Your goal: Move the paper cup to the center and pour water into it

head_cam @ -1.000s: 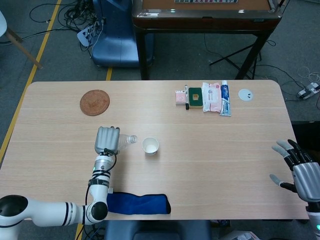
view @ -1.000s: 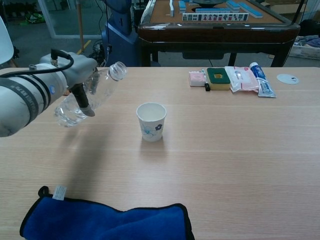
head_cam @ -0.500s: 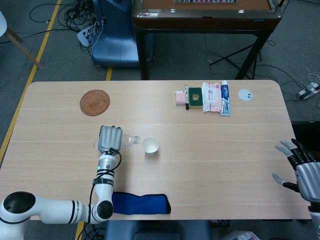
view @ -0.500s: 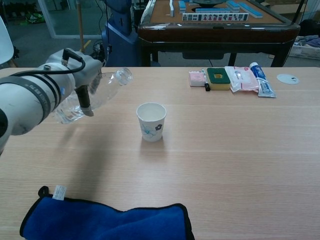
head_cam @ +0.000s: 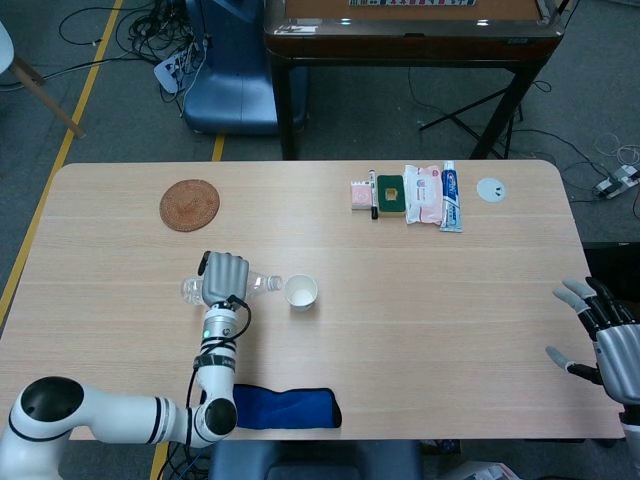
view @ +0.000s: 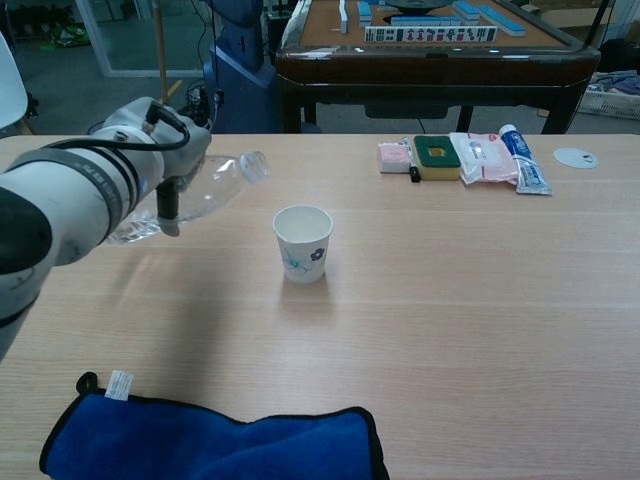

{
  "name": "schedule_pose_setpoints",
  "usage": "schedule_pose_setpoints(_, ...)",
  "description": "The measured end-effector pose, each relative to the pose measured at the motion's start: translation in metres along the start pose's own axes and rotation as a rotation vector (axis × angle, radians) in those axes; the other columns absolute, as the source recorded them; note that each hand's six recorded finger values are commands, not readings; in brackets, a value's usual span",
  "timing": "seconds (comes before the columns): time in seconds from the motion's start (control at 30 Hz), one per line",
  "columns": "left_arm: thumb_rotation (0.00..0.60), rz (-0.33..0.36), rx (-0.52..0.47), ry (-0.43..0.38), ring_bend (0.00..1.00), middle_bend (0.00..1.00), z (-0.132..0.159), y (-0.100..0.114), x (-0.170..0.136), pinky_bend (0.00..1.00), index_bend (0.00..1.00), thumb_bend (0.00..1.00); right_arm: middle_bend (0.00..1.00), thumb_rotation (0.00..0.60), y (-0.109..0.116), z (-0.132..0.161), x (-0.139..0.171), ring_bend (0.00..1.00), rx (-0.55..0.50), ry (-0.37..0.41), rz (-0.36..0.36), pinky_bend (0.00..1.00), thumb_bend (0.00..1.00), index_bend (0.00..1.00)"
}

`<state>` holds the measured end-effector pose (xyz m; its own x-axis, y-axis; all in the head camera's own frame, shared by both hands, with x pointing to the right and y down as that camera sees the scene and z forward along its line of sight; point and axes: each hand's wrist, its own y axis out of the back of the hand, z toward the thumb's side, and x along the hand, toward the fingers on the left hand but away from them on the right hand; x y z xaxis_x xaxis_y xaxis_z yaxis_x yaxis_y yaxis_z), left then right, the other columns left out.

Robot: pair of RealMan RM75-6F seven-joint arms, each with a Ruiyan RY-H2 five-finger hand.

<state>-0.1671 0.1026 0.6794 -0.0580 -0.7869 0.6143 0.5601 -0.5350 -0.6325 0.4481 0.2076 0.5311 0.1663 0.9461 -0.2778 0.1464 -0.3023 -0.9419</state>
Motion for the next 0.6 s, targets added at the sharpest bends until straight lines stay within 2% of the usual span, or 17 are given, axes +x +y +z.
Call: schedule_pose_setpoints(0.6, 0.600, -0.078, 0.129, 0.044, 0.54, 0.82, 0.0023, -0.0007, 0.0032, 0.52, 0.68, 0.07, 0.17, 0.600, -0.0009, -0.0014, -0.0007, 0.08, -0.009, -0.005, 0.007, 0.27, 0.05, 0.23)
